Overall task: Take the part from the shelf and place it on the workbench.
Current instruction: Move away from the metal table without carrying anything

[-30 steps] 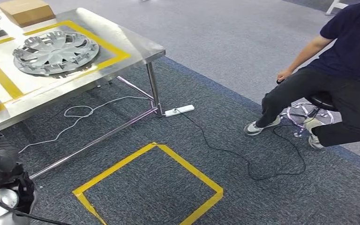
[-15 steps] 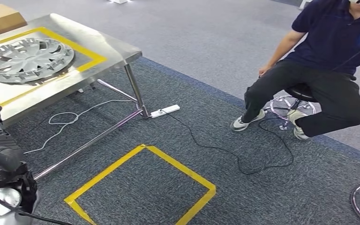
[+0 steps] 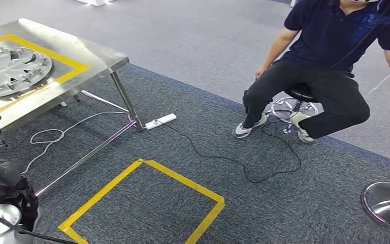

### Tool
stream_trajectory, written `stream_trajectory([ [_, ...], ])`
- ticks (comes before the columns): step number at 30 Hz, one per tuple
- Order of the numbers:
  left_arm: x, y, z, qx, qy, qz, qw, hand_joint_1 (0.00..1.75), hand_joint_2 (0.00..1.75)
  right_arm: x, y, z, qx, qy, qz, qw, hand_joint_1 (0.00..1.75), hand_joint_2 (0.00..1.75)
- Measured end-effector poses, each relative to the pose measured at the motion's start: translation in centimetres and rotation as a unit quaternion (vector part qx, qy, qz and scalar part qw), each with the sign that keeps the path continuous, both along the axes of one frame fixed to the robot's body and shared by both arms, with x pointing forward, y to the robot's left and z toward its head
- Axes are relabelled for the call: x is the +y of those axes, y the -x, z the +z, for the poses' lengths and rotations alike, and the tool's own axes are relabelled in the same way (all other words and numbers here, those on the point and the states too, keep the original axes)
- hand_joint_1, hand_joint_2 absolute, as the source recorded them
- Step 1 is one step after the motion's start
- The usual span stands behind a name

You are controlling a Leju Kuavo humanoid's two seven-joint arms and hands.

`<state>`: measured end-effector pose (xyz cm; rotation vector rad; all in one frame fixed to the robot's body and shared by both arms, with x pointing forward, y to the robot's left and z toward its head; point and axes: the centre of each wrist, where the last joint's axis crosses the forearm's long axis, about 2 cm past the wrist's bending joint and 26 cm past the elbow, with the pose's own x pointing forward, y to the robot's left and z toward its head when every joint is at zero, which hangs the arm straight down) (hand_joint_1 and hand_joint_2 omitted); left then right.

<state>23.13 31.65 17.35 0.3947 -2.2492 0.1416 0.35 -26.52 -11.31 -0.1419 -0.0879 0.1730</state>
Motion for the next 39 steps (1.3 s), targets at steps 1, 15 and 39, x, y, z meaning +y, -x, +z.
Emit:
stream_trajectory([
  [1, -0.01, -0.01, 0.01, 0.0, 0.0, 0.0, 1.0, 0.0, 0.0, 0.0, 0.08, 0.0, 0.001, 0.0, 0.0, 1.0, 0.0, 0.0],
  [15, -0.07, -0.05, 0.04, 0.002, -0.003, -0.001, 1.0, 0.0, 0.0, 0.26, -0.18, 0.02, -0.003, -0.002, 0.0, 1.0, 0.0, 0.0],
  [39, -0.89, 0.04, -0.07, 0.005, -0.019, -0.011, 1.0, 0.0, 0.0, 0.56, 0.04, 0.03, -0.002, -0.006, -0.003, 1.0, 0.0, 0.0],
])
